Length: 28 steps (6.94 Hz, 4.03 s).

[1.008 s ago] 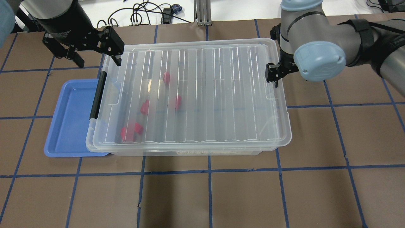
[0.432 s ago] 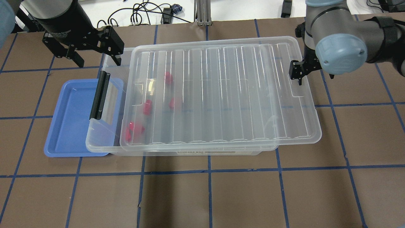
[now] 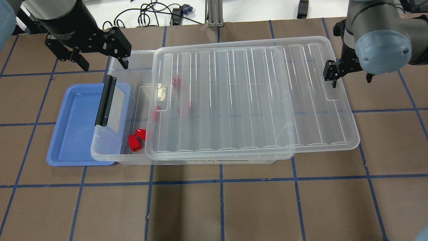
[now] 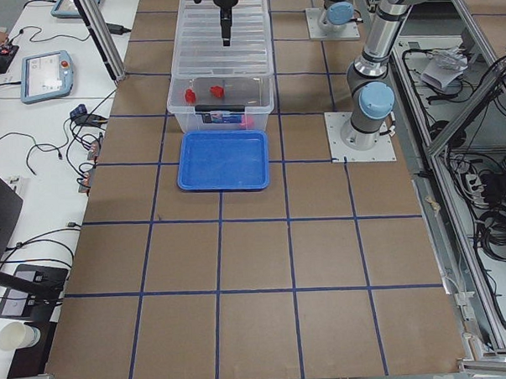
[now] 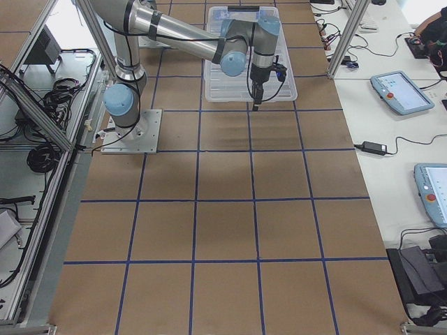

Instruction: Place red block in blue tray from box

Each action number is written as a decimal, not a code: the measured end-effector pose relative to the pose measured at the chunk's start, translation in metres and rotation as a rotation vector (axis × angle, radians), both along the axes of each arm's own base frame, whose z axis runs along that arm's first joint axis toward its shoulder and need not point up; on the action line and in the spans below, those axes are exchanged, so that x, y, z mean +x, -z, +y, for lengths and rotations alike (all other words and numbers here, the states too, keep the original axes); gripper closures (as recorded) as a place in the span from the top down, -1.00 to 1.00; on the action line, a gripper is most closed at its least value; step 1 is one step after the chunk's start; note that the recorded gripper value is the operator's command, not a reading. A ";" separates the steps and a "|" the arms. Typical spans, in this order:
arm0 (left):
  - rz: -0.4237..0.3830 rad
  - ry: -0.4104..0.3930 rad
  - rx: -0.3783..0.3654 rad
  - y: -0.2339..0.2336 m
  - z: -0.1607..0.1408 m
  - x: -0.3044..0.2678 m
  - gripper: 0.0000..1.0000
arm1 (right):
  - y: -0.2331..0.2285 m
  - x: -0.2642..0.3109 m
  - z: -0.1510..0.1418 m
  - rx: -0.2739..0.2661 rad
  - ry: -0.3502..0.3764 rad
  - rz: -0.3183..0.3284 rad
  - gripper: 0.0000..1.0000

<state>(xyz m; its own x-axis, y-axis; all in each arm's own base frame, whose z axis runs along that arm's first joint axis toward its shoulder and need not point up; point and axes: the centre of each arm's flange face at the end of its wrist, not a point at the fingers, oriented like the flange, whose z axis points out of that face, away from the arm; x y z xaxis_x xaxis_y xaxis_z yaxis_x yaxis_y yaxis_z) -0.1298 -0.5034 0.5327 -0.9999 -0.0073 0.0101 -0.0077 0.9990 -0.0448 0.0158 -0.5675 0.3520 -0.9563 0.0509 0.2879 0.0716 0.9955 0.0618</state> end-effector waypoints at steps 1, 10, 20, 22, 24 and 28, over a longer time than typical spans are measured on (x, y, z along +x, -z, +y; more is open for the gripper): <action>0.001 -0.003 0.000 0.000 0.000 0.000 1.00 | -0.002 -0.011 0.000 0.002 0.010 -0.001 1.00; 0.006 0.003 0.092 0.057 -0.036 0.002 1.00 | -0.091 -0.029 -0.001 -0.172 -0.012 -0.176 1.00; 0.044 -0.004 0.075 0.288 -0.088 0.006 1.00 | -0.149 0.101 0.047 -0.133 -0.082 -0.306 1.00; 0.044 -0.009 0.107 0.306 -0.084 0.007 1.00 | -0.149 0.102 0.047 -0.134 -0.082 -0.310 1.00; 0.043 -0.011 0.140 0.324 -0.080 0.008 1.00 | -0.149 0.102 0.048 -0.135 -0.080 -0.307 1.00; 0.034 -0.061 0.149 0.348 -0.079 0.008 -0.42 | -0.149 0.102 0.048 -0.136 -0.084 -0.313 1.00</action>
<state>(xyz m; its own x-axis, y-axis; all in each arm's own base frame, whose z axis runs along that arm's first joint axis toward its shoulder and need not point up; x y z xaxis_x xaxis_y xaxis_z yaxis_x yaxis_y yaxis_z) -0.1218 -0.5827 0.1848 -0.9967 -0.0720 0.0380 -0.0676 0.9921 0.1055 0.1180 -0.5199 0.5006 -0.9996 -0.0138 -0.0238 -0.0122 0.9978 -0.0656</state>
